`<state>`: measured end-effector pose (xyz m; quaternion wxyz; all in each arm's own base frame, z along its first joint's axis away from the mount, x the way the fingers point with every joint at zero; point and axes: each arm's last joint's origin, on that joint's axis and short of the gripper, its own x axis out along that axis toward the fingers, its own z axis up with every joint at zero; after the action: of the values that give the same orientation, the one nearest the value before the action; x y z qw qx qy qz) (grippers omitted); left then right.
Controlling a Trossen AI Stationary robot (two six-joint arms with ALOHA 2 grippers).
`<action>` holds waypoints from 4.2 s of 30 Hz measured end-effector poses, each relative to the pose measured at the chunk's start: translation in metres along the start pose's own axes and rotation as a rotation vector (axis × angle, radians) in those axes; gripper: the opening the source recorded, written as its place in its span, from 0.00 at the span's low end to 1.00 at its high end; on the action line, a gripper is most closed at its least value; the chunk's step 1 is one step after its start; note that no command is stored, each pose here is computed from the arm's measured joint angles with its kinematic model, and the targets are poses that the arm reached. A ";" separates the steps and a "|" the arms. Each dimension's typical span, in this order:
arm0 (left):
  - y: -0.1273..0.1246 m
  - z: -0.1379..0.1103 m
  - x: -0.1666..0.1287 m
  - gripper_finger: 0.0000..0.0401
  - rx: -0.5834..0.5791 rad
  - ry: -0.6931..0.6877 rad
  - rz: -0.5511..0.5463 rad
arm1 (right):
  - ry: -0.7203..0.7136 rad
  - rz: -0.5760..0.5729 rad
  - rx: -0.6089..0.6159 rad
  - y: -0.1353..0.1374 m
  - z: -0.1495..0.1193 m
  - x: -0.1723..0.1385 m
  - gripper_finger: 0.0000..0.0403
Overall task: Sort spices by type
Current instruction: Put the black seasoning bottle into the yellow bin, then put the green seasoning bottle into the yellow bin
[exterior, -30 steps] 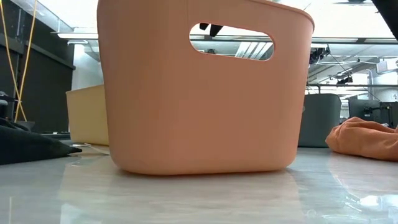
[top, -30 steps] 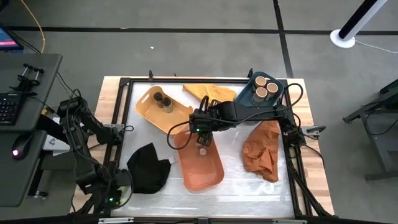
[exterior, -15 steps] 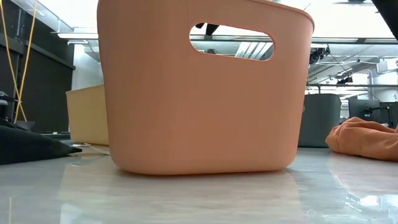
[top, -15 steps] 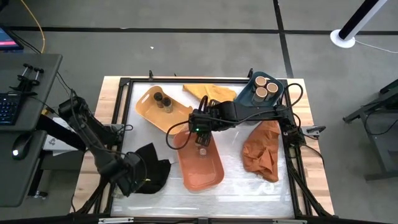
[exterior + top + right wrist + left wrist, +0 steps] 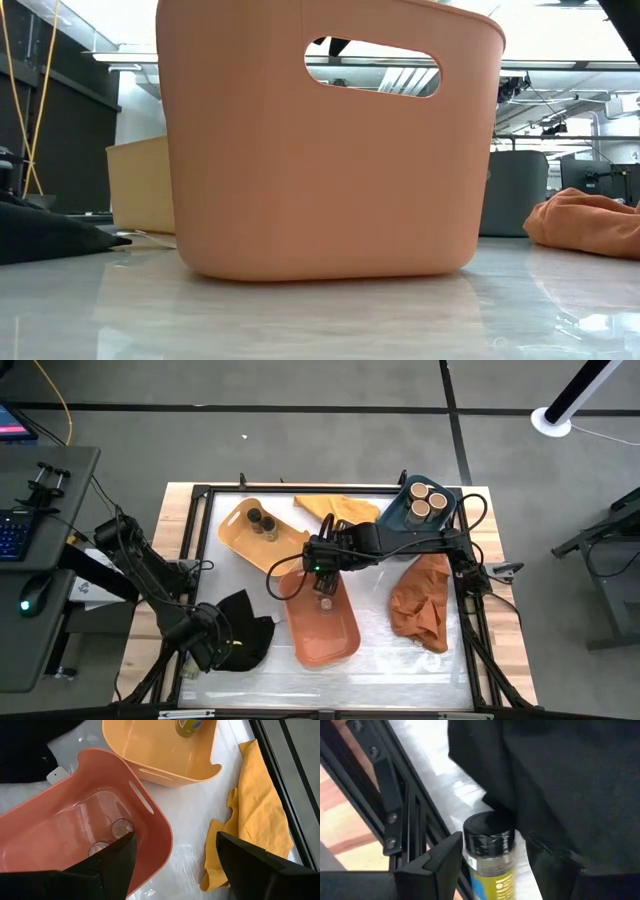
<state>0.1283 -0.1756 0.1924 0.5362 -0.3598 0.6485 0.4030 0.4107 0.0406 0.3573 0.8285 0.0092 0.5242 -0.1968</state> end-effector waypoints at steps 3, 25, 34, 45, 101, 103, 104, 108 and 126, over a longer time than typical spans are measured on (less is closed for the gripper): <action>0.003 -0.003 0.003 0.51 -0.010 0.025 0.025 | 0.000 0.000 0.000 0.000 0.000 0.000 0.67; 0.002 -0.013 0.038 0.50 0.029 0.053 -0.003 | -0.016 -0.014 0.016 0.000 0.001 0.000 0.67; 0.003 -0.010 0.031 0.33 0.101 0.065 -0.035 | -0.048 -0.087 0.093 -0.002 0.002 0.000 0.67; 0.020 0.010 -0.010 0.19 0.118 0.028 -0.279 | -0.113 -0.052 0.111 0.000 0.009 0.000 0.67; -0.010 -0.022 0.051 0.83 0.134 -0.004 -0.098 | -0.130 -0.007 0.069 -0.004 0.015 0.002 0.67; -0.013 -0.023 0.054 0.82 0.153 0.006 -0.089 | -0.130 -0.007 0.068 -0.004 0.015 0.002 0.67; -0.013 -0.024 0.055 0.80 0.161 0.012 -0.089 | -0.129 -0.009 0.068 -0.004 0.015 0.002 0.67; -0.013 -0.024 0.053 0.64 0.180 0.023 -0.095 | -0.121 -0.018 0.060 -0.005 0.014 0.002 0.67; 0.025 0.019 -0.022 0.40 0.336 -0.181 -0.234 | -0.090 -0.037 0.008 -0.009 0.010 -0.001 0.67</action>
<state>0.1168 -0.1470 0.2152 0.6878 -0.3004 0.6097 0.2550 0.4158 0.0307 0.3643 0.8474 -0.0059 0.4857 -0.2146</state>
